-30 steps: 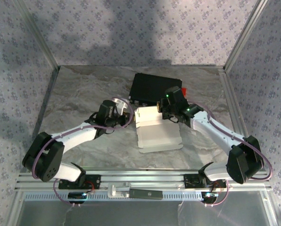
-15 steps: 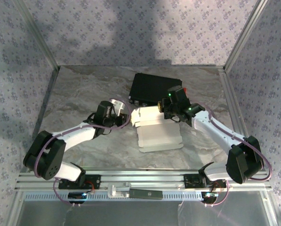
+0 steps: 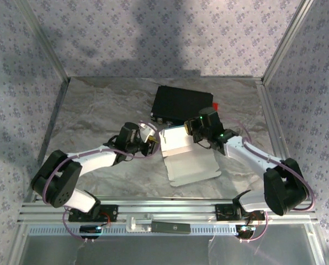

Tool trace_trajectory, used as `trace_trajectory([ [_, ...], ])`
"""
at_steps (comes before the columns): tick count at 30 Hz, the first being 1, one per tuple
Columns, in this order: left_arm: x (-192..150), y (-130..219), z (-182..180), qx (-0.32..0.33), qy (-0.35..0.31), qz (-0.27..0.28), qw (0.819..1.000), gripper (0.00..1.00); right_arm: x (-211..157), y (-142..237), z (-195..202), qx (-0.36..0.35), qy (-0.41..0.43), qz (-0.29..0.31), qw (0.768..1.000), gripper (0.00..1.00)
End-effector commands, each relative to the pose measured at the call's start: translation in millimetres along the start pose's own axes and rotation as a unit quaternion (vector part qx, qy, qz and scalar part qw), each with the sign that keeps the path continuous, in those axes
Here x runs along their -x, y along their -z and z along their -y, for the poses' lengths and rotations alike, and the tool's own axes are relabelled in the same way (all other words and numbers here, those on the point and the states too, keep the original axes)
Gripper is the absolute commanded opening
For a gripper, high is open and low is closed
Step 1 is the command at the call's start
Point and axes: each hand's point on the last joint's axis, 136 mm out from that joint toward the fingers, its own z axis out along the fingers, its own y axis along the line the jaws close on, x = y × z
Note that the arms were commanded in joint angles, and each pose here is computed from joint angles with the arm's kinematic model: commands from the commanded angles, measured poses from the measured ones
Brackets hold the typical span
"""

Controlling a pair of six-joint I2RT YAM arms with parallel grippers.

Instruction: Fold the paper box

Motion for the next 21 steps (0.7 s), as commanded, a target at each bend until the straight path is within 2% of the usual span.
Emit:
trace_trajectory([
  [1,-0.4,-4.4,7.3,-0.005,-0.028,0.01,1.0,0.43,0.0,5.8,-27.6,0.082,0.039,0.0,0.996,0.0],
  [10,-0.6,-7.7,15.3,0.005,-0.036,0.022,0.999,0.45,0.0,24.0,-38.9,0.184,0.08,0.001,0.98,0.0],
  [17,4.7,0.5,4.3,0.046,-0.032,0.04,0.998,0.47,-2.3,33.7,-39.0,0.233,0.08,-0.003,0.969,0.0],
  [21,3.4,-2.2,4.4,0.045,-0.035,0.033,0.998,0.47,-2.9,29.8,-24.5,0.231,0.079,-0.006,0.97,0.0],
])
